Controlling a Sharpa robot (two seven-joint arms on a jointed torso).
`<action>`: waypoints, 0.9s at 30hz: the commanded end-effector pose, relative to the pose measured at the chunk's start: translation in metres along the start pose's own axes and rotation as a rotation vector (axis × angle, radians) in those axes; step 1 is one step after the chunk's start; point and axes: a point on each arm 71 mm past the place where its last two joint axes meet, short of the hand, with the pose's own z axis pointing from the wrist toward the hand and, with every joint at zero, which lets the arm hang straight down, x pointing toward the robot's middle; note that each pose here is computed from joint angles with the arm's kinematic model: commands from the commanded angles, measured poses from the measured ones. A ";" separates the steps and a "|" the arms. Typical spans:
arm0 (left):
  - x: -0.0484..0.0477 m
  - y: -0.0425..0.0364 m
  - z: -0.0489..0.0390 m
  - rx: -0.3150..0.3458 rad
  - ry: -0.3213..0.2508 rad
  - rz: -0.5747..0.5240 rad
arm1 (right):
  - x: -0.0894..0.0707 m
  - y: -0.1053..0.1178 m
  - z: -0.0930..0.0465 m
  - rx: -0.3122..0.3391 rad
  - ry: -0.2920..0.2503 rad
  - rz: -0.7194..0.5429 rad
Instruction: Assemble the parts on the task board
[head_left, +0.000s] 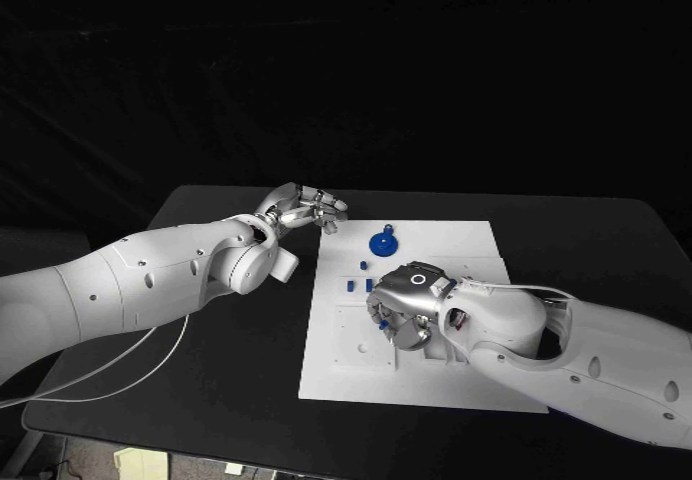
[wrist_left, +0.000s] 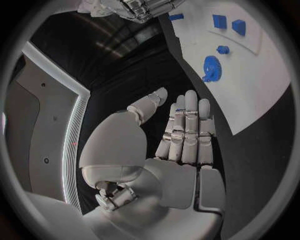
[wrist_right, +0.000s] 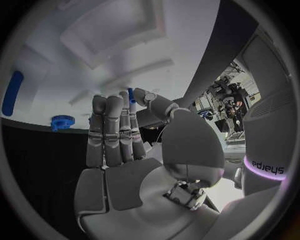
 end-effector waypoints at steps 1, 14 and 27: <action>0.0016 -0.0013 0.0002 0.007 0.013 -0.008 | 0.003 0.001 0.000 -0.001 0.017 -0.009; 0.0010 -0.0009 -0.0001 0.002 0.013 -0.007 | 0.008 0.006 0.005 -0.017 0.027 0.004; 0.0001 -0.0004 -0.0008 -0.003 0.014 -0.007 | 0.008 -0.001 0.004 0.001 0.007 0.064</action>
